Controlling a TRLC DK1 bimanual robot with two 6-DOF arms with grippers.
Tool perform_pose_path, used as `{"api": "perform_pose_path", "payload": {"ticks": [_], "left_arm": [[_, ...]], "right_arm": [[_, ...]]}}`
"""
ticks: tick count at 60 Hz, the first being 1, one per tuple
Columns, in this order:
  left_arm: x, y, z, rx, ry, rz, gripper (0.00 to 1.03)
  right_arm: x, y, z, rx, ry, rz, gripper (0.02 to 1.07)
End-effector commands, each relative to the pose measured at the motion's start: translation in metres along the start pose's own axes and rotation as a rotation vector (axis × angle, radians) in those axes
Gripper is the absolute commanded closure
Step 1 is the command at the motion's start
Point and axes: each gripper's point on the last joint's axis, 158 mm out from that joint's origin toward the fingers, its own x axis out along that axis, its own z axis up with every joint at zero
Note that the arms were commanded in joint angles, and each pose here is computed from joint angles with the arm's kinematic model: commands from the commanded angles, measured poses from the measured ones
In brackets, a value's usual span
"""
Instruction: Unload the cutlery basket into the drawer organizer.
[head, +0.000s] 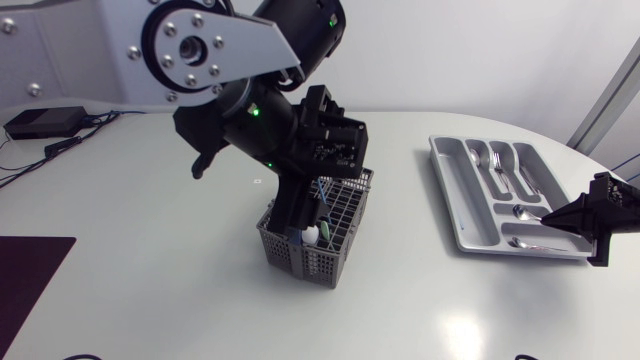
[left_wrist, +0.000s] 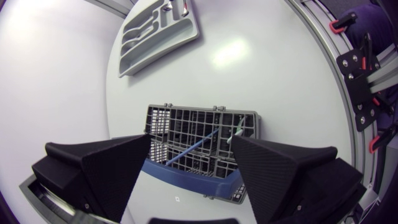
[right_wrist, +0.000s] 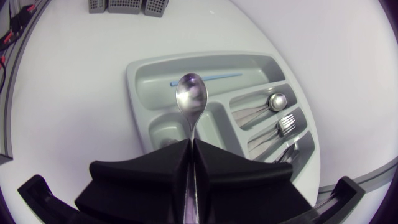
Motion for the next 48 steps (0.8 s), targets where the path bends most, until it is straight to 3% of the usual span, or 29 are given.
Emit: {"api": "perform_pose_path", "payload": {"ticks": [1, 25, 28, 40, 43, 48], "left_arm": [[0.013, -0.017, -0.003, 0.071, 0.025, -0.062, 0.09], [0.040, -0.043, -0.001, 0.169, 0.058, -0.158, 0.09], [0.043, -0.045, -0.002, 0.180, 0.069, -0.163, 0.09], [0.050, -0.047, -0.010, 0.207, 0.094, -0.179, 0.09], [0.050, -0.046, -0.012, 0.217, 0.099, -0.177, 0.09], [0.050, -0.047, -0.015, 0.237, 0.114, -0.176, 0.10]], "right_arm": [[0.006, -0.002, -0.013, -0.069, 0.020, 0.032, 0.98], [0.030, -0.007, -0.044, -0.194, 0.135, 0.090, 0.90], [0.034, -0.005, -0.044, -0.201, 0.142, 0.096, 0.81], [0.035, -0.010, -0.047, -0.191, 0.167, 0.068, 0.28], [0.030, -0.015, -0.042, -0.175, 0.155, 0.043, 0.21], [0.018, -0.018, -0.029, -0.161, 0.122, 0.009, 0.18]]}}
